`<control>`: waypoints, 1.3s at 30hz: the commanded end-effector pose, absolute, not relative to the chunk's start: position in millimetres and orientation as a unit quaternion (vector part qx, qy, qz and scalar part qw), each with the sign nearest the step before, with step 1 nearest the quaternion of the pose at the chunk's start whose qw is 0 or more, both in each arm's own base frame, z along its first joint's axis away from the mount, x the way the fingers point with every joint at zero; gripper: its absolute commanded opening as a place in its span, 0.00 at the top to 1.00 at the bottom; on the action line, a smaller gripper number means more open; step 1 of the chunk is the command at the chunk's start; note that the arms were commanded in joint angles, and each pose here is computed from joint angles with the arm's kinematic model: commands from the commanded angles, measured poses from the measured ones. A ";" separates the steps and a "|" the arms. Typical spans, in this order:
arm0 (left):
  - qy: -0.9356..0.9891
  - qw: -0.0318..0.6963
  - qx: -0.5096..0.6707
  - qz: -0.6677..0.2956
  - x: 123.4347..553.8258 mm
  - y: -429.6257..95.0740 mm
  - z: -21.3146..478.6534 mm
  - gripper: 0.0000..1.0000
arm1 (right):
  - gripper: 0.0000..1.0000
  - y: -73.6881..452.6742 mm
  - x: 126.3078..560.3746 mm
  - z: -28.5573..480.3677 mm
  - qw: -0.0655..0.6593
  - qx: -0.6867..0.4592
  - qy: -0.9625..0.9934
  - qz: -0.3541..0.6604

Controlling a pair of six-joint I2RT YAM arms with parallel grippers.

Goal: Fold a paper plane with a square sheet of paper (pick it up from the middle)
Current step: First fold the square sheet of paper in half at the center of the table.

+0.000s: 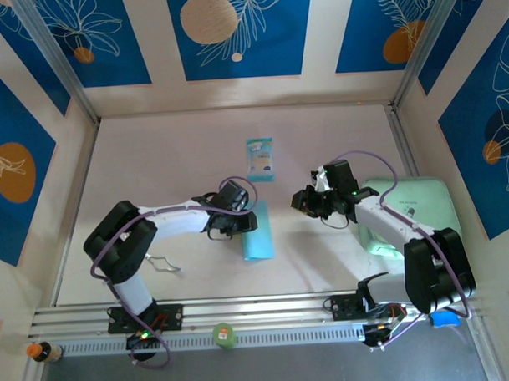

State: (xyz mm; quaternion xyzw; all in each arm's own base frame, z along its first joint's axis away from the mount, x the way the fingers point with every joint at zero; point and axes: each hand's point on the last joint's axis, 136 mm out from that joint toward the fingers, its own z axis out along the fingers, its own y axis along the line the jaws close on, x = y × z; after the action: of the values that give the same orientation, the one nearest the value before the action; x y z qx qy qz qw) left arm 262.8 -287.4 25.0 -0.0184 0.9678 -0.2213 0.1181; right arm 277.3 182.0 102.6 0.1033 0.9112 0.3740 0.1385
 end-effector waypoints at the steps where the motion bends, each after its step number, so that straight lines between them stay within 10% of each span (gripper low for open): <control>1: 0.982 0.115 -0.029 -0.146 261.0 -258.1 7.9 0.53 | 0.78 182.3 272.6 97.4 0.124 0.110 0.912 0.375; 39: 0.986 0.129 -0.007 -0.103 265.4 -245.3 7.9 0.63 | 0.77 189.6 270.0 89.0 0.108 0.104 0.916 0.373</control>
State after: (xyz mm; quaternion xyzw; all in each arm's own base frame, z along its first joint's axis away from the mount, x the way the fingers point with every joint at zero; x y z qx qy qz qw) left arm 267.8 -272.2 20.5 -0.0090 0.9793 -0.1582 0.1258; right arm 275.2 186.5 93.6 0.1035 0.9147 0.3707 0.1235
